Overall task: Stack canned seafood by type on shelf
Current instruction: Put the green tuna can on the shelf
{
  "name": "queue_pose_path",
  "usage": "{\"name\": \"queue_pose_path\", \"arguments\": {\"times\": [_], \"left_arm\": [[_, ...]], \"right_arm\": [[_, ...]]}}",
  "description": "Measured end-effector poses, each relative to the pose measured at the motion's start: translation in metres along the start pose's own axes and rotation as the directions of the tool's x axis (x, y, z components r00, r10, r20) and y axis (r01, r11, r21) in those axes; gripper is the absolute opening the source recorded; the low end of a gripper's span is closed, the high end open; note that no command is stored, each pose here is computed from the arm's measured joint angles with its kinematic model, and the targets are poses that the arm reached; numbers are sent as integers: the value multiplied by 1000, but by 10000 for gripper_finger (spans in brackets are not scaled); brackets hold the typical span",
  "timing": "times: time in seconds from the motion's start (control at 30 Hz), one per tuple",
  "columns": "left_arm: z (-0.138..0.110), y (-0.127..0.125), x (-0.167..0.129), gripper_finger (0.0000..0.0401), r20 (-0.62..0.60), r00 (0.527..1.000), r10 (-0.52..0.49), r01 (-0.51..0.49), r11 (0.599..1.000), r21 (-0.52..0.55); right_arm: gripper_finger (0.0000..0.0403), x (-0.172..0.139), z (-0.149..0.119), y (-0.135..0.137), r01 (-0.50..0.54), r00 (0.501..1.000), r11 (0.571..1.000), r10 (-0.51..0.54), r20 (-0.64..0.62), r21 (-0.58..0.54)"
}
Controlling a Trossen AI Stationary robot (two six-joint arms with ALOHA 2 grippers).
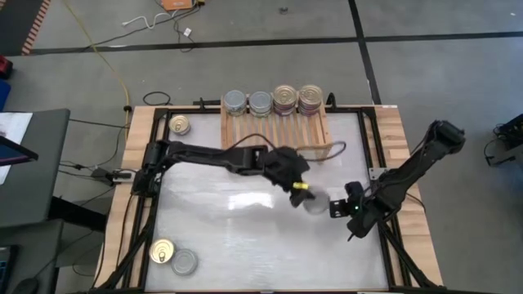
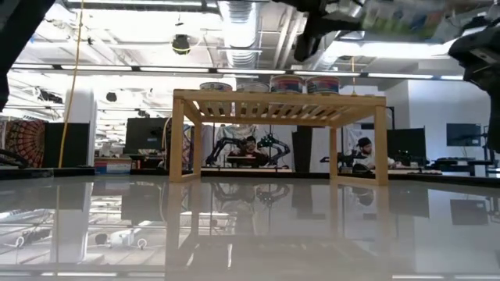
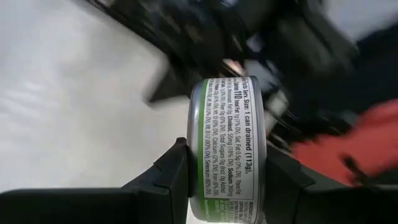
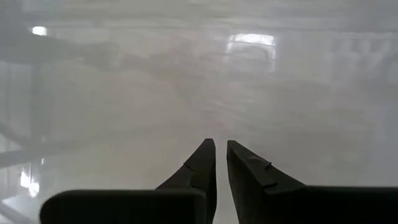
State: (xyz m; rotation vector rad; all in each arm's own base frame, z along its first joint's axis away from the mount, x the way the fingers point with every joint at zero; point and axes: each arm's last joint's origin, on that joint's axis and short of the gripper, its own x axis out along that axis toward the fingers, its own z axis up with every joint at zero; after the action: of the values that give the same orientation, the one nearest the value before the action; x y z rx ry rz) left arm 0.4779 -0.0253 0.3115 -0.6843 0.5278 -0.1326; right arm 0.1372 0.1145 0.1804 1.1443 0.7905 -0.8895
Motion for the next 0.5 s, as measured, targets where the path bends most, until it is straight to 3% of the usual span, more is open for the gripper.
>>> {"name": "queue_pose_path", "arguments": {"times": [0.1,0.23,0.5], "left_arm": [[19,6,-10,136,75,994,77,-76,997,-21],[38,26,-19,137,147,982,119,-97,983,-153],[54,49,-29,138,232,946,226,-149,940,-307]], "right_arm": [[69,6,-4,2,11,1000,1000,-11,7,21],[69,16,-11,7,-1,1000,999,1,2,33],[69,15,-12,10,-28,1000,992,26,-14,-119]]}}
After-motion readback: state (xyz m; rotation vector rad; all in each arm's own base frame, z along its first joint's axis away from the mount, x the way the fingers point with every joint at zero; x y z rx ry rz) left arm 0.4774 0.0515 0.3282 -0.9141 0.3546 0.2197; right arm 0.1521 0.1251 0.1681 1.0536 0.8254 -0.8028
